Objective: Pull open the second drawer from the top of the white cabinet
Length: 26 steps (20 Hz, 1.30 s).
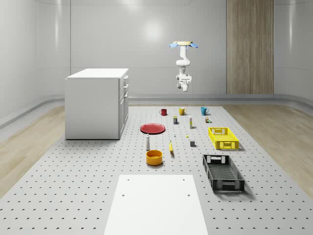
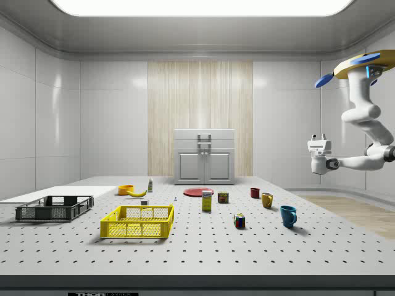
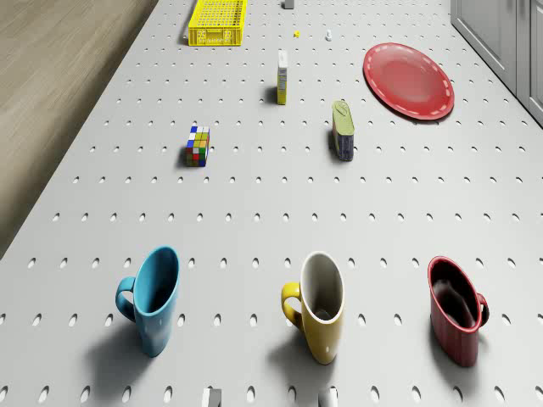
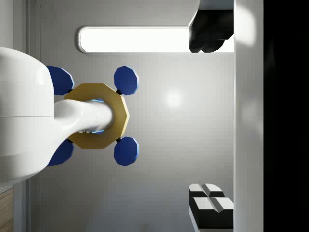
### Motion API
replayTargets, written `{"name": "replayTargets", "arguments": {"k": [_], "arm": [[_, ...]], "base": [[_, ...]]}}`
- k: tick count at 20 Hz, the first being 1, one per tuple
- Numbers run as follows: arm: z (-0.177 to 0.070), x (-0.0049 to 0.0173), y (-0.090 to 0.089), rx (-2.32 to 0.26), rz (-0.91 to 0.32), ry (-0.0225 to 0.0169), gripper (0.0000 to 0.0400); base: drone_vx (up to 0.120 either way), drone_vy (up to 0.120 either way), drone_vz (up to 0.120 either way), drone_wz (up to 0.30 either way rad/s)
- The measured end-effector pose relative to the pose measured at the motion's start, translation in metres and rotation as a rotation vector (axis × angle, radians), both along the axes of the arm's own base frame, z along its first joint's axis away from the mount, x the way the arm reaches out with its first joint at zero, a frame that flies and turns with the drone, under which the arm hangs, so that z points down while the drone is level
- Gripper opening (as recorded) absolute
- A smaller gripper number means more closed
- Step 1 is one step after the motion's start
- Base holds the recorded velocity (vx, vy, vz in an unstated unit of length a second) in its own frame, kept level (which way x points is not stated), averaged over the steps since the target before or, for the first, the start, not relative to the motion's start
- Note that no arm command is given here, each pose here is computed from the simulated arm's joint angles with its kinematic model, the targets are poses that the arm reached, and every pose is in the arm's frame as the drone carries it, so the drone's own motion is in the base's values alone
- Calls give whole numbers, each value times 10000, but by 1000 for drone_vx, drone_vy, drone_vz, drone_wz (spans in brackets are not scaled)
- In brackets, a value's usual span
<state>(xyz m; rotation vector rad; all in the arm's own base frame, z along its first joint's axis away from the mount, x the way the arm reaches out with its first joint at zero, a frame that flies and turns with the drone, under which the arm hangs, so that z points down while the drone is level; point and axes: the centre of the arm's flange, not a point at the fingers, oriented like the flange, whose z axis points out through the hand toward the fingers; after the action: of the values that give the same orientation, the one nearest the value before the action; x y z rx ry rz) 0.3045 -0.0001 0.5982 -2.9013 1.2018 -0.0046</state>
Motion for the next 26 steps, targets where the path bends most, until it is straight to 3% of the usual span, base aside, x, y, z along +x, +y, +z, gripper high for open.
{"name": "replayTargets", "arguments": {"k": [2,4,7,9,12,15,19,26], "arm": [[153,-27,-1,0,0,-16,347],[297,-38,-1,0,0,-32,329],[497,-35,-1,0,0,-55,314],[579,-27,-239,2600,-34,-47,311],[490,-13,-644,7224,-11,-18,311],[320,-2,-855,10550,15,-8,308],[145,8,-957,13154,38,-3,304],[4,16,-991,14977,54,3,301]], "base": [[0,0,0,0],[0,0,0,0],[0,0,0,0],[0,0,0,0],[53,-93,0,0],[120,-120,80,0],[120,-120,120,0],[120,-120,6,0]]}}
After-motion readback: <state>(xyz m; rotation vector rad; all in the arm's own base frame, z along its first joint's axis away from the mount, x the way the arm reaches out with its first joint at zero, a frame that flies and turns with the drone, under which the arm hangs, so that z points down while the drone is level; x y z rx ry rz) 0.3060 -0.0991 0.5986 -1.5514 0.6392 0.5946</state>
